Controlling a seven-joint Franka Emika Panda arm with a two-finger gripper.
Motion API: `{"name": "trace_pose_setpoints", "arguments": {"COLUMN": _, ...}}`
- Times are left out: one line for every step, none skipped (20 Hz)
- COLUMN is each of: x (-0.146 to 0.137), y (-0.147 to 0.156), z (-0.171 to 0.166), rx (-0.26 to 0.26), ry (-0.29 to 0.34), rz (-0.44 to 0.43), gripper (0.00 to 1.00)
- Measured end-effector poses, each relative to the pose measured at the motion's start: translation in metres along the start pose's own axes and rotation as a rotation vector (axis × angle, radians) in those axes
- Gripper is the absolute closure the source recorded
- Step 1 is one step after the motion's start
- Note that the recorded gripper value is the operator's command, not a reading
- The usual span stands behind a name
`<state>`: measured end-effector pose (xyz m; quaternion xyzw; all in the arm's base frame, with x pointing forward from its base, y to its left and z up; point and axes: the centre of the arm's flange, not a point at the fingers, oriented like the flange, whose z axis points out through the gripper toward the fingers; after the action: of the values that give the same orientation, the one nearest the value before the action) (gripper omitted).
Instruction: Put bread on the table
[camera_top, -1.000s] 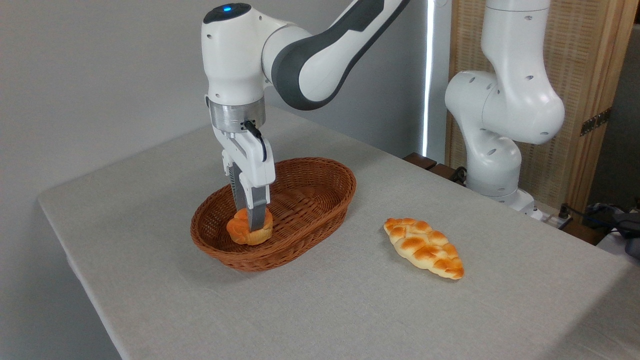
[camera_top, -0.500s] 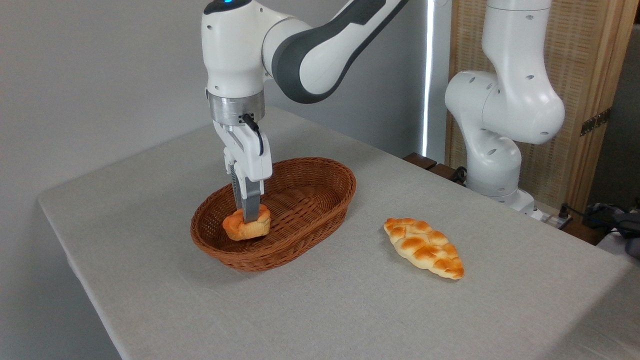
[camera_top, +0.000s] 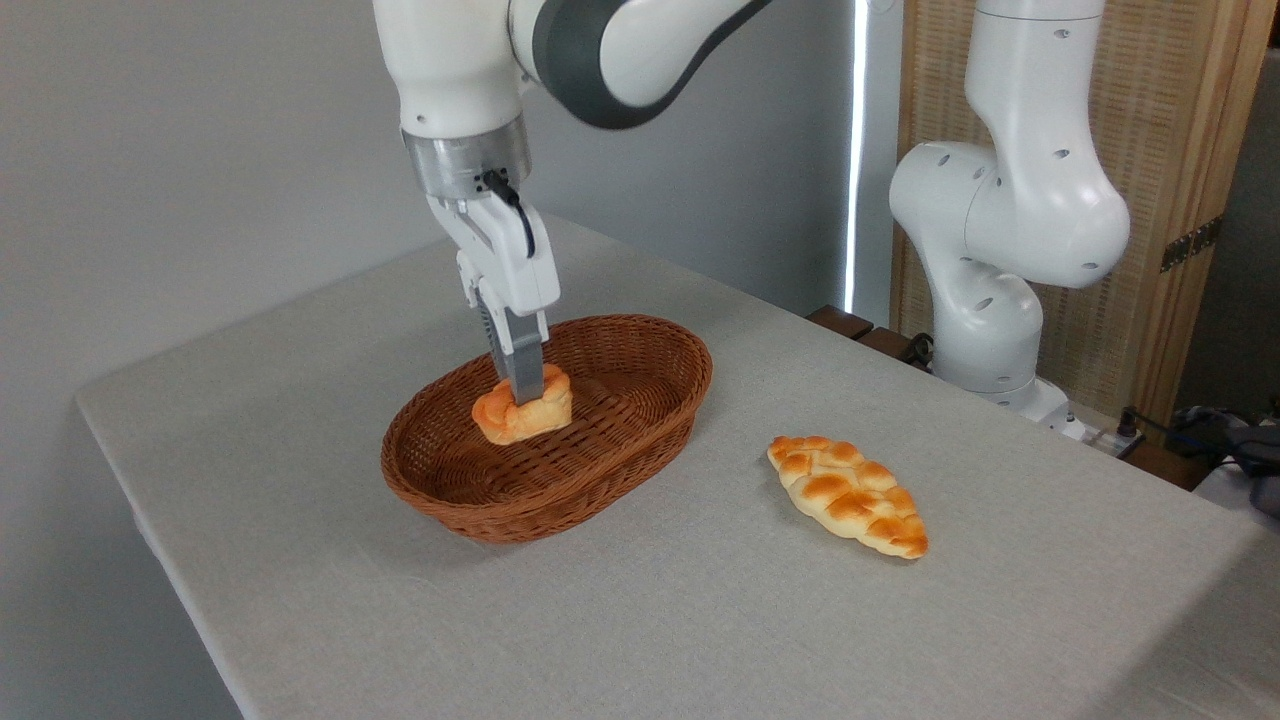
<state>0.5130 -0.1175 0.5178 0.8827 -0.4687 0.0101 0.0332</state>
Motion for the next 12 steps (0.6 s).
{"name": "trace_pose_setpoints", "arguments": {"x": -0.01, "y": -0.01, "z": -0.012, "rx": 0.003, "ry": -0.002, "rz": 0.001, "gripper": 0.75}}
{"name": "trace_pose_setpoints", "arguments": {"x": -0.021, "y": -0.019, "z": -0.024, "rx": 0.01, "ry": 0.003, "rz": -0.004, "gripper": 0.71}}
{"name": "trace_pose_setpoints", "arguments": {"x": -0.033, "y": -0.029, "z": -0.036, "rx": 0.02, "ry": 0.015, "rz": -0.015, "gripper": 0.7}}
{"name": "trace_pose_setpoints", "arguments": {"x": -0.045, "y": -0.039, "z": -0.046, "rx": 0.031, "ry": 0.027, "rz": -0.028, "gripper": 0.68}}
{"name": "trace_pose_setpoints", "arguments": {"x": -0.056, "y": -0.046, "z": -0.053, "rx": 0.039, "ry": 0.036, "rz": -0.029, "gripper": 0.64}}
{"name": "trace_pose_setpoints", "arguments": {"x": -0.064, "y": -0.051, "z": -0.058, "rx": 0.046, "ry": 0.041, "rz": -0.022, "gripper": 0.59}}
{"name": "trace_pose_setpoints", "arguments": {"x": -0.071, "y": -0.055, "z": -0.061, "rx": 0.056, "ry": 0.035, "rz": -0.012, "gripper": 0.54}}
{"name": "trace_pose_setpoints", "arguments": {"x": -0.077, "y": -0.058, "z": -0.062, "rx": 0.069, "ry": 0.019, "rz": -0.005, "gripper": 0.49}}
{"name": "trace_pose_setpoints", "arguments": {"x": -0.081, "y": -0.061, "z": -0.062, "rx": 0.083, "ry": 0.001, "rz": 0.002, "gripper": 0.48}}
{"name": "trace_pose_setpoints", "arguments": {"x": -0.083, "y": -0.063, "z": -0.062, "rx": 0.095, "ry": -0.018, "rz": 0.008, "gripper": 0.45}}
{"name": "trace_pose_setpoints", "arguments": {"x": -0.085, "y": -0.064, "z": -0.062, "rx": 0.106, "ry": -0.035, "rz": 0.012, "gripper": 0.41}}
{"name": "trace_pose_setpoints", "arguments": {"x": -0.085, "y": -0.065, "z": -0.061, "rx": 0.113, "ry": -0.047, "rz": 0.014, "gripper": 0.4}}
